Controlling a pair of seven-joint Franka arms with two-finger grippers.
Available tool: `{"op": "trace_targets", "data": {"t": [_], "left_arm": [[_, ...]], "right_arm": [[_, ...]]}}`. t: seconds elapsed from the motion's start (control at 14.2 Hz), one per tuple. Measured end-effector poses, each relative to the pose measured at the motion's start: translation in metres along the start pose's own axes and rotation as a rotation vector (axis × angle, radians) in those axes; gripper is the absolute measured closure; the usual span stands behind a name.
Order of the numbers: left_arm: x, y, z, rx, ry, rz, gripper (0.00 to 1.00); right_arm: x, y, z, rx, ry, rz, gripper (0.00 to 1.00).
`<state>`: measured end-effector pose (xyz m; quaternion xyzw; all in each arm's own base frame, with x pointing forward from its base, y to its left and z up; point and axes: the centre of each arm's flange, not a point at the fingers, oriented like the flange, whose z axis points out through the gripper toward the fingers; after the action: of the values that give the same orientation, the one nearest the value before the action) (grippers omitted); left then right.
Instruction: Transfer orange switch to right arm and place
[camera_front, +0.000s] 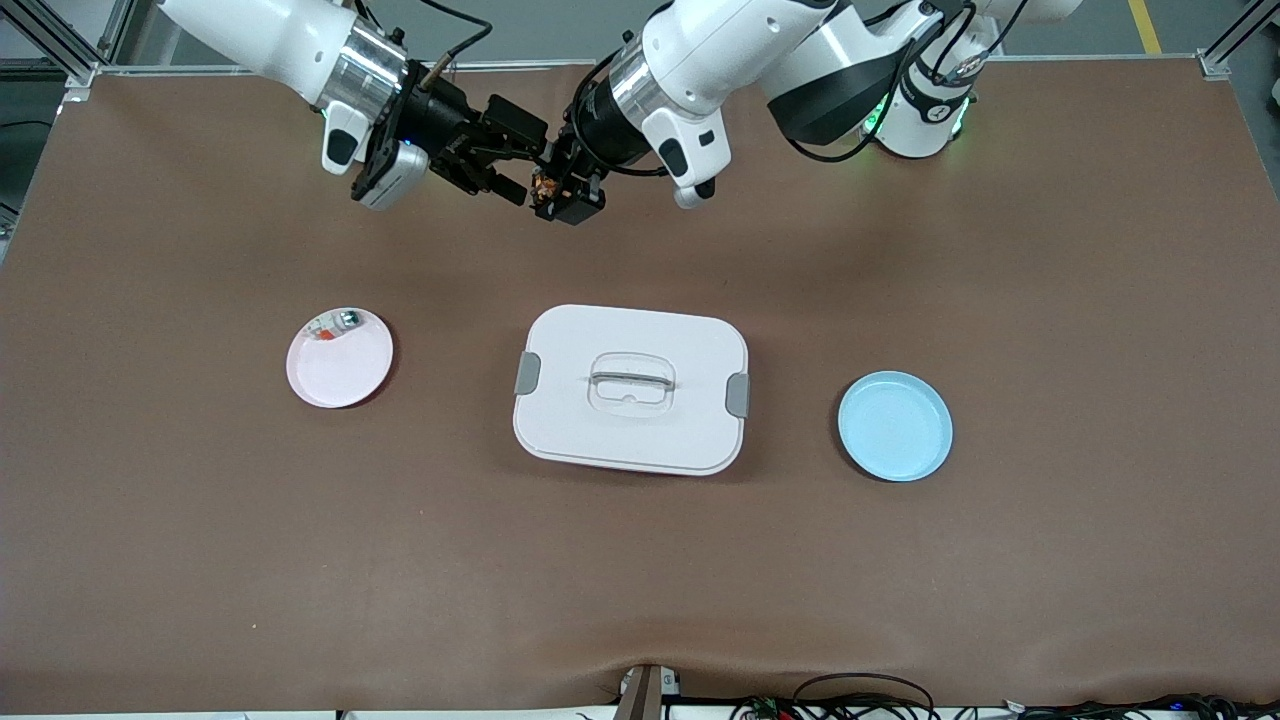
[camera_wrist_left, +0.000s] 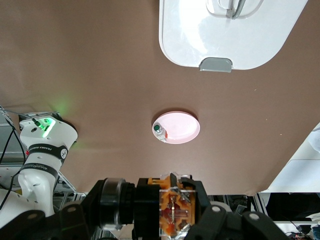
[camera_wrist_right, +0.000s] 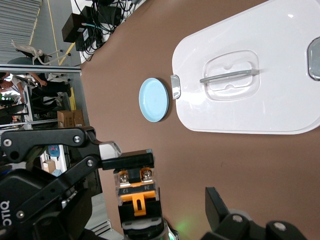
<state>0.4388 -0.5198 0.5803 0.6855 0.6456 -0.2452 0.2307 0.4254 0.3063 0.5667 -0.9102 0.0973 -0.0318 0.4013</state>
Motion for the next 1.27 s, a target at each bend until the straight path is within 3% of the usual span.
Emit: {"op": "trace_targets", "data": {"t": [0.21,0.49,0.56,1.2,1.27], "left_arm": [[-0.0001,0.0000,0.0000,0.000,0.000,0.000,0.28],[0.0001,-0.0006,0.0025,0.004,0.001,0.000,0.28],[0.0001,-0.0004,0.0021,0.005,0.000,0.001,0.28],[0.0013,0.0008,0.0019,0.006,0.001,-0.002,0.28],[0.0006,0.0010,0.0008,0.004,-0.001,-0.001,0.22]], "right_arm": [[-0.0042,-0.0017,0.0046,-0.040,0.006,-0.042,0.15],[-0.0063,-0.0090,0.0035,-0.036,0.010,0.004,0.61],[-0.0064,-0.0094,0.0033,-0.037,0.010,-0.001,0.65],[-0.0051,-0.0095,0.0050,-0.036,0.009,0.001,0.65],[-0.0045,-0.0090,0.0067,-0.038,0.006,0.010,0.65]]}}
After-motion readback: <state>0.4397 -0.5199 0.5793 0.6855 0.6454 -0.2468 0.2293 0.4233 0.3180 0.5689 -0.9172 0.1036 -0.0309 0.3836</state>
